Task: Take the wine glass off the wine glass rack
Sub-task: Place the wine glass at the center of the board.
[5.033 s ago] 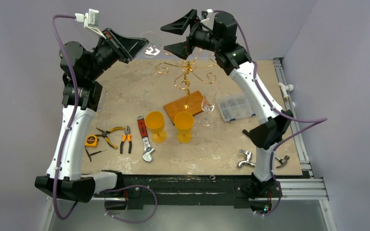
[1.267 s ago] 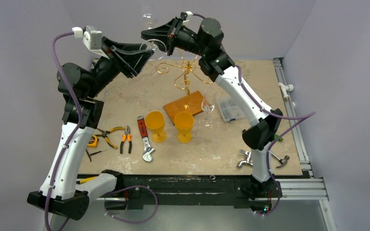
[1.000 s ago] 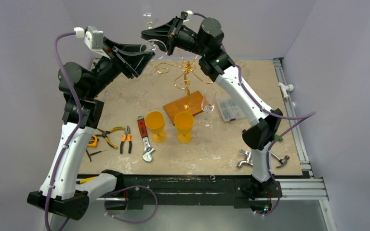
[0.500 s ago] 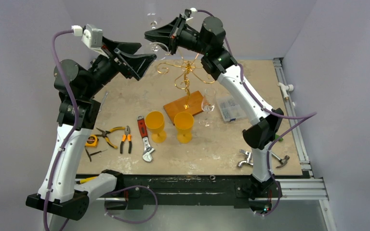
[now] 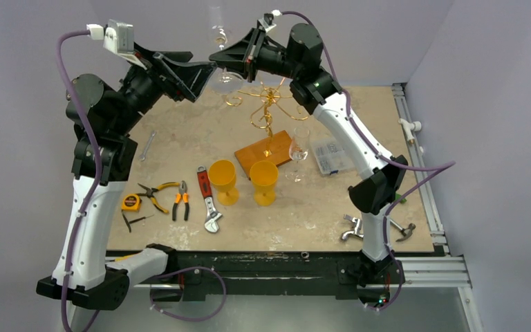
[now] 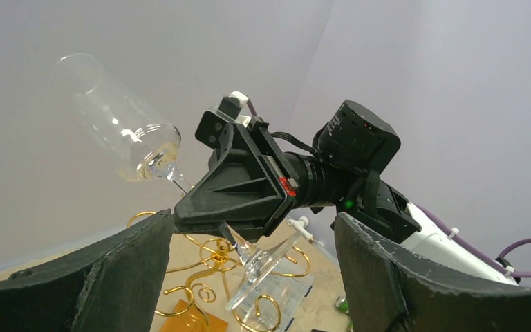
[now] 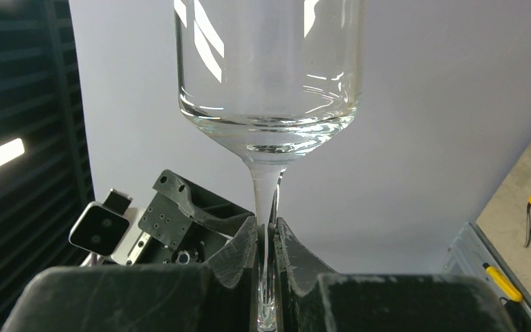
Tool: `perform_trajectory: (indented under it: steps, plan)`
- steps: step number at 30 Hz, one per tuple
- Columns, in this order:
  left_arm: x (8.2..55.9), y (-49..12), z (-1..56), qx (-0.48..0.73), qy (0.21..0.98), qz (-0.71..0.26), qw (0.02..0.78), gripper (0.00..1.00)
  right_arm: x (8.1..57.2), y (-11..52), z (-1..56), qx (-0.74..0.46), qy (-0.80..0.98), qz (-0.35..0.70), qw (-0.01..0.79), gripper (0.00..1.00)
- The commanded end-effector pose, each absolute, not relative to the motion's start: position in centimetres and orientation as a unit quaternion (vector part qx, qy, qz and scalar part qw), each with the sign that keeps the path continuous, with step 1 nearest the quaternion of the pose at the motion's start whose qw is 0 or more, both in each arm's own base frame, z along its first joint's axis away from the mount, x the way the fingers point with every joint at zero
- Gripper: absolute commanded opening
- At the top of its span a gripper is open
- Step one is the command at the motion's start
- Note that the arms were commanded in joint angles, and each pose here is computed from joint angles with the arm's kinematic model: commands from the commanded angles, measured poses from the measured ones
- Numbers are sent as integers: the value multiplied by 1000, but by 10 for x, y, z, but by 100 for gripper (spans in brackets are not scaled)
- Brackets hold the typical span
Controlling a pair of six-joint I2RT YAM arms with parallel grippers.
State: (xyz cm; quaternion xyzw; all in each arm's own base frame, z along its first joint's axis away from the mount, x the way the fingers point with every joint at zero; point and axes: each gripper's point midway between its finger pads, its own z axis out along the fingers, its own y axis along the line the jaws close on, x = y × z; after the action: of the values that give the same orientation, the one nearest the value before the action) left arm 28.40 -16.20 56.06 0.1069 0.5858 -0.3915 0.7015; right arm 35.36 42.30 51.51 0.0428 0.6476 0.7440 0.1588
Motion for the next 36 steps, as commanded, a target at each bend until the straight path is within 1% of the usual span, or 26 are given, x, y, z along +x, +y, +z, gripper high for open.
perform_trajectory:
  steps: [1, 18, 27, 36]
  plan:
    - [284, -162, 578, 81, 575, -412, 702, 83, 315, 399, 565, -33, 610, 762, 214, 0]
    - [320, -147, 582, -39, 599, -418, 682, 84, 285, 389, 572, -103, 584, 773, 227, 0]
    - [323, -149, 586, -28, 598, -425, 679, 84, 261, 384, 574, -160, 567, 779, 217, 0]
    - [323, -158, 589, -28, 589, -468, 658, 84, 241, 384, 573, -209, 555, 778, 206, 0]
